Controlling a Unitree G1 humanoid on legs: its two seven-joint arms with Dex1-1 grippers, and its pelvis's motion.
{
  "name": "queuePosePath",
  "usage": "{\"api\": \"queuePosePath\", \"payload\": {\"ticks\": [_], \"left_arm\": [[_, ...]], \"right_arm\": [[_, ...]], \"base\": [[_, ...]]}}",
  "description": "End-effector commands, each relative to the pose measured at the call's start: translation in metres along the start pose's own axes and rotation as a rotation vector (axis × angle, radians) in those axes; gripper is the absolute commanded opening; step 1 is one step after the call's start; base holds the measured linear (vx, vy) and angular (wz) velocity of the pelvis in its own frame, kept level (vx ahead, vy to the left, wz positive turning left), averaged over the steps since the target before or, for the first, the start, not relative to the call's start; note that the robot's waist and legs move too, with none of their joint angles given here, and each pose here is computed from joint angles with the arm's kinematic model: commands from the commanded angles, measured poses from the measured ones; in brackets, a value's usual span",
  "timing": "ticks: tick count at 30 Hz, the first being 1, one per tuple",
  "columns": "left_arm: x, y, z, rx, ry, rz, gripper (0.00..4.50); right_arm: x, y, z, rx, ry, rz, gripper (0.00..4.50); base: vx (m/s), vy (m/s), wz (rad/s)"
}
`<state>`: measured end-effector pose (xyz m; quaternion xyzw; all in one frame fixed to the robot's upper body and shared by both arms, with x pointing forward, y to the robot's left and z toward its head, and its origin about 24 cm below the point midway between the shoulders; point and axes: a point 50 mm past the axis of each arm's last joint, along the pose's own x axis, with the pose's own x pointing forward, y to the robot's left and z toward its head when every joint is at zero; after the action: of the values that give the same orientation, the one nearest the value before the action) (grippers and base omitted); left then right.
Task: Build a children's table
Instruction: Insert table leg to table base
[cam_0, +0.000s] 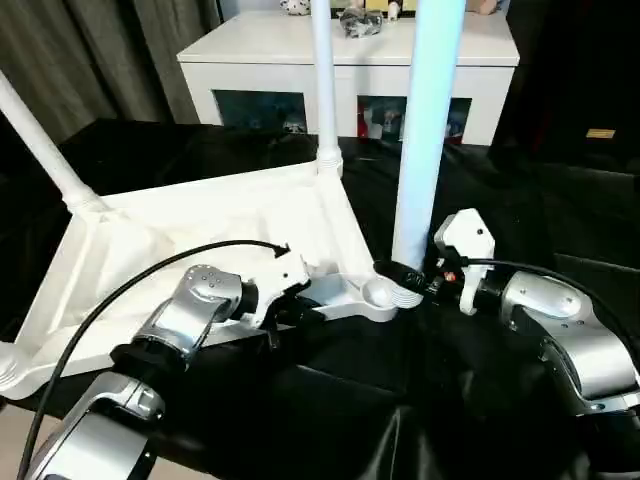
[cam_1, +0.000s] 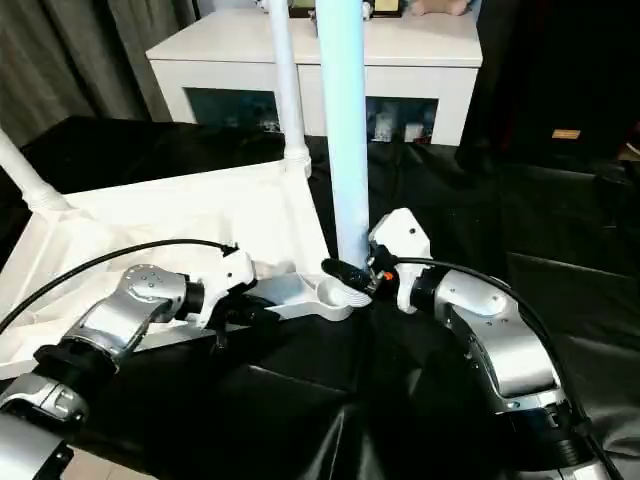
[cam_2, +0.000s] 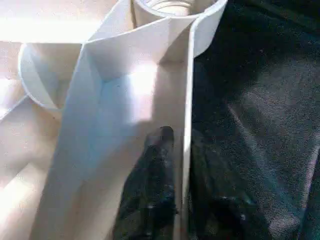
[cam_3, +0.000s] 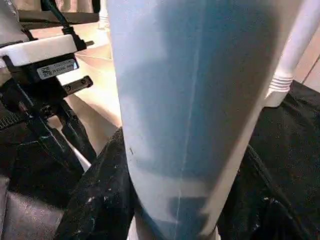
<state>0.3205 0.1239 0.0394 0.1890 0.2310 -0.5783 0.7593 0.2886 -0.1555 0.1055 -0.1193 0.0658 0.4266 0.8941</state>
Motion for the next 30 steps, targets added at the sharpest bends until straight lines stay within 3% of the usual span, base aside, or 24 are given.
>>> {"api": "queuePosePath", "payload": {"ticks": [1, 7, 9, 14, 17, 24, 30], "left_arm": [[-0.004, 0.003, -0.011, -0.036, 0.046, 0.034, 0.30], [-0.006, 0.004, -0.006, -0.041, -0.013, 0.035, 0.03], [-0.008, -0.003, -0.010, -0.055, -0.036, 0.015, 0.03], [-0.010, -0.017, -0.015, -0.044, -0.072, -0.026, 0.03], [-0.013, -0.030, -0.021, -0.008, -0.069, -0.030, 0.00], [-0.018, -0.030, -0.022, 0.001, -0.062, 0.021, 0.00], [-0.021, -0.028, -0.021, -0.001, -0.066, 0.045, 0.00]], "right_arm": [[0.004, -0.001, 0.009, -0.029, -0.030, 0.008, 1.85], [0.004, -0.003, 0.013, 0.000, -0.065, 0.002, 1.85], [0.005, -0.004, 0.019, 0.082, -0.106, -0.009, 1.85], [0.010, 0.001, 0.019, 0.155, -0.121, 0.008, 1.85], [0.016, 0.015, 0.012, 0.229, -0.093, 0.100, 1.85], [0.023, 0.017, 0.001, 0.291, -0.020, 0.143, 1.84], [0.026, 0.018, -0.007, 0.263, 0.053, 0.143, 1.84]], "base": [[0.000, 0.000, 0.00], [0.000, 0.000, 0.00], [0.000, 0.000, 0.00], [0.000, 0.000, 0.00], [0.000, 0.000, 0.00], [0.000, 0.000, 0.00], [0.000, 0.000, 0.00]]}}
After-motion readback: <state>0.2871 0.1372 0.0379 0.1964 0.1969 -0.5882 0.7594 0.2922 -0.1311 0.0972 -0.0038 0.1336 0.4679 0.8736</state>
